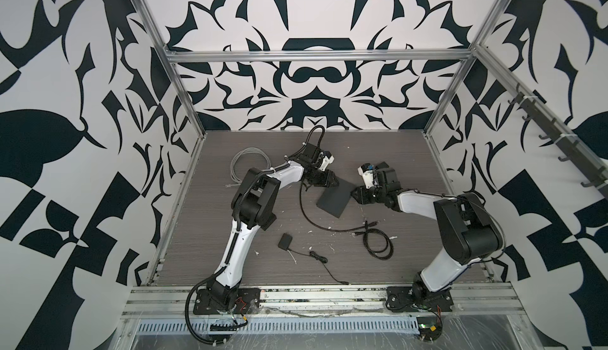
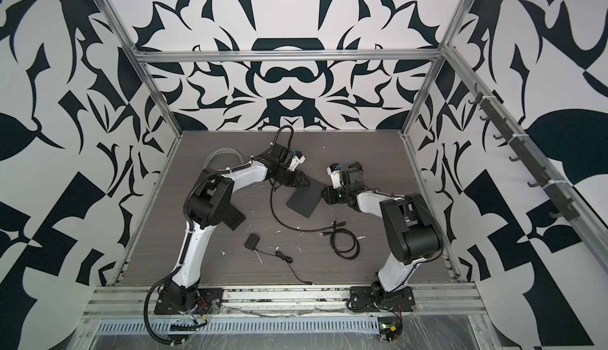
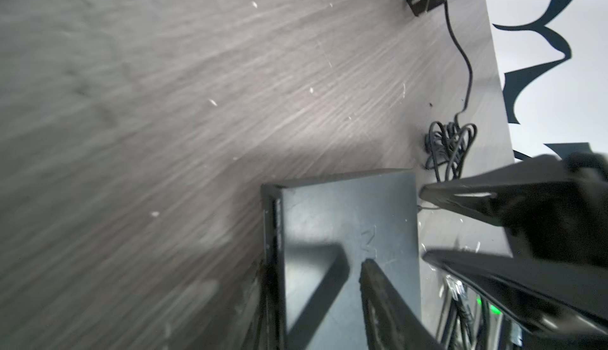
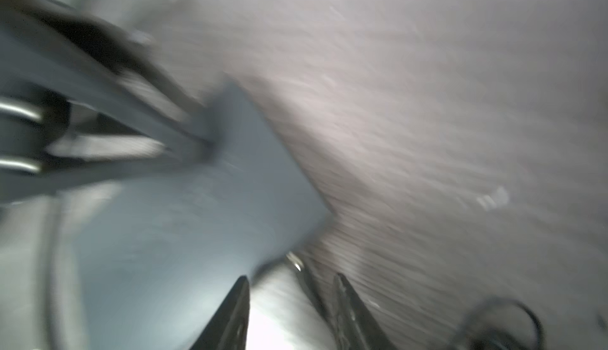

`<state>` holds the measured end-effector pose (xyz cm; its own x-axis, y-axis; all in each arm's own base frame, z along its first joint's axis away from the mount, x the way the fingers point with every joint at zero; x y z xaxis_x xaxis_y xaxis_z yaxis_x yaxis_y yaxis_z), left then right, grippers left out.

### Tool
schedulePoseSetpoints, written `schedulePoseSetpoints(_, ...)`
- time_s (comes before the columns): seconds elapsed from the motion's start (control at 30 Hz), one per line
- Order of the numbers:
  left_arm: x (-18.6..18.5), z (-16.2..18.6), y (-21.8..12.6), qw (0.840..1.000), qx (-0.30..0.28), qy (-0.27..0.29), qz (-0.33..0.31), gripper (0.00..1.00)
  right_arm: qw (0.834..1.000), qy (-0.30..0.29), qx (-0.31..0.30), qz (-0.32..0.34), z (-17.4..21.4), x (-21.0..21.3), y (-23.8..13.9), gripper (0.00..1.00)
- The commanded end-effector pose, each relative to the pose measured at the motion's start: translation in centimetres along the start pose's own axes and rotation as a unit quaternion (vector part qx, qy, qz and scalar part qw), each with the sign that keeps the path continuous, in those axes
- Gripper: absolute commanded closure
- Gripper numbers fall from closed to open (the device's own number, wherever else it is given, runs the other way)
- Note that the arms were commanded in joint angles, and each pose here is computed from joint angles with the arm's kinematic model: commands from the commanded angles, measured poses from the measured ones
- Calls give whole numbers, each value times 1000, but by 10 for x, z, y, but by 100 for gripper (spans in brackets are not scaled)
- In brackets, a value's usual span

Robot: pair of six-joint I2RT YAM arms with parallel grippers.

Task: Insert the plug into the switch port

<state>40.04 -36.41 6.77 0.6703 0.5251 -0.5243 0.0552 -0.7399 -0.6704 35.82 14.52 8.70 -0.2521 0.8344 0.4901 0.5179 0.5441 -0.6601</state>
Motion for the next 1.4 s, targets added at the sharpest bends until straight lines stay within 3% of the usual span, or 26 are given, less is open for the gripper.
schedulePoseSetpoints(0.0,-9,30,10,998,56,-34,12,50,996,-41,-13,-81,-27,30,-19,56)
schedulePoseSetpoints(0.1,-11,27,8,998,56,-29,13,50,997,-60,20,-44,-27,24,-25,57)
schedulePoseSetpoints(0.3,-9,24,6,998,56,-23,11,50,1000,12,21,4,-13,8,-26,58)
schedulePoseSetpoints(0.47,-7,16,2,999,47,-20,4,50,999,12,27,32,1,3,-41,57)
schedulePoseSetpoints(0.63,-8,11,1,999,43,-17,2,50,991,-68,90,70,13,0,-60,57)
schedulePoseSetpoints(0.77,-8,9,0,999,40,-17,1,50,974,-173,124,75,26,-5,-65,57)
schedulePoseSetpoints(1.0,-8,10,0,999,41,-22,1,49,952,-283,102,52,25,-5,-58,61)
schedulePoseSetpoints(1.37,-10,6,0,999,34,-26,7,49,940,-315,118,50,24,-17,-39,68)
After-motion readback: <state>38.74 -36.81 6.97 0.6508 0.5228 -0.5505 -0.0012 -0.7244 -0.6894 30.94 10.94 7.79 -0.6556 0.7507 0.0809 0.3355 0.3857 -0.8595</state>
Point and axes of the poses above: each gripper's point midway between its finger pads, its own y axis out along the fingers, its own x axis along the line the jaws close on, z = x × y, the point moved 4 cm from there along -y, back along the fingers, and after that the axes turned 12 degrees about y, right-handed, at the moved point
